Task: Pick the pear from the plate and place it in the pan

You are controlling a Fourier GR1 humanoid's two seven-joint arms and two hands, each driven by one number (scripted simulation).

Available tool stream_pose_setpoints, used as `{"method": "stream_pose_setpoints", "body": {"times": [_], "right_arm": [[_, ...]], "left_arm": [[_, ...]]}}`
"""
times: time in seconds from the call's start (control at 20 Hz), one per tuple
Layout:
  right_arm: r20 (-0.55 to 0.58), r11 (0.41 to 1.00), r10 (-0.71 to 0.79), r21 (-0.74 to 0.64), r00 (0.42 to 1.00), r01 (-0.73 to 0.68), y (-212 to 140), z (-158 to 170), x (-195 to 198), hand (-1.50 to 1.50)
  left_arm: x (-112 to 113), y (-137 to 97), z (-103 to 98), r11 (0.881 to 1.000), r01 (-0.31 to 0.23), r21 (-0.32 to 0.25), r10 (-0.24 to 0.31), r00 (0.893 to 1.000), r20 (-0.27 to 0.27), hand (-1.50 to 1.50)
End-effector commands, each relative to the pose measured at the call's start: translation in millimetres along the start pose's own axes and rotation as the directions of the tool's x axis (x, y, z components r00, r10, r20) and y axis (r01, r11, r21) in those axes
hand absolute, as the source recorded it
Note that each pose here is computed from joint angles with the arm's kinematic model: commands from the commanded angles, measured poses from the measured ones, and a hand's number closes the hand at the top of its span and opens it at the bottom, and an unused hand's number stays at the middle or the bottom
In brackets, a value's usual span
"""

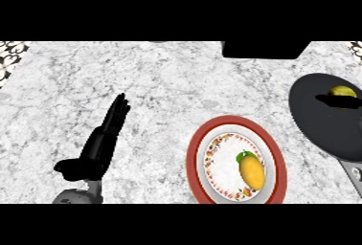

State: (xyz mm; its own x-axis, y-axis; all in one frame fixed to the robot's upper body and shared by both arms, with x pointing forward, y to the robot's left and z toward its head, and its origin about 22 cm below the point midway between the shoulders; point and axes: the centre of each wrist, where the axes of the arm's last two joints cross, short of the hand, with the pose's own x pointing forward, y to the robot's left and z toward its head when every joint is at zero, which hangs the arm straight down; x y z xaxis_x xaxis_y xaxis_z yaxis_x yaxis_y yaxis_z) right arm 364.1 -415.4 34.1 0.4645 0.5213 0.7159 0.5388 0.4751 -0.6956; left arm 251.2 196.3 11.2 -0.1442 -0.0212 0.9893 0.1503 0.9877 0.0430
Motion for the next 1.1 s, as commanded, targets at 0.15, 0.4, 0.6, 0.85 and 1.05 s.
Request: {"method": "stream_pose_setpoints", "body": {"times": [0.15, 0.4, 0.6, 0.85, 1.05], "right_arm": [[0.092, 0.953, -0.246, -0.157, 0.965, 0.258, -11, -9, 1, -1.5], [0.086, 0.909, -0.4, -0.093, 0.913, 0.407, -42, -11, -38, -1.5], [0.084, 0.855, -0.512, -0.045, 0.855, 0.517, -37, 4, -57, -1.5], [0.116, 0.839, -0.542, 0.132, 0.832, 0.528, -58, 30, -91, -1.5], [0.123, 0.815, -0.575, 0.182, 0.809, 0.551, -76, 59, -120, -1.5]], "left_arm": [[-5, 0, 9, 1.0, 0.003, 0.003, -0.003, 1.0, -0.007, 0.0], [-11, 11, 18, 1.0, 0.0, 0.028, 0.001, 1.0, -0.017, 0.0], [-8, 3, 11, 0.999, 0.024, 0.031, -0.024, 1.0, -0.019, 0.0], [8, 8, 14, 0.999, 0.011, 0.046, -0.009, 0.999, -0.034, 0.0], [3, 18, 23, 0.999, 0.027, 0.041, -0.026, 0.999, -0.026, 0.0]]}}
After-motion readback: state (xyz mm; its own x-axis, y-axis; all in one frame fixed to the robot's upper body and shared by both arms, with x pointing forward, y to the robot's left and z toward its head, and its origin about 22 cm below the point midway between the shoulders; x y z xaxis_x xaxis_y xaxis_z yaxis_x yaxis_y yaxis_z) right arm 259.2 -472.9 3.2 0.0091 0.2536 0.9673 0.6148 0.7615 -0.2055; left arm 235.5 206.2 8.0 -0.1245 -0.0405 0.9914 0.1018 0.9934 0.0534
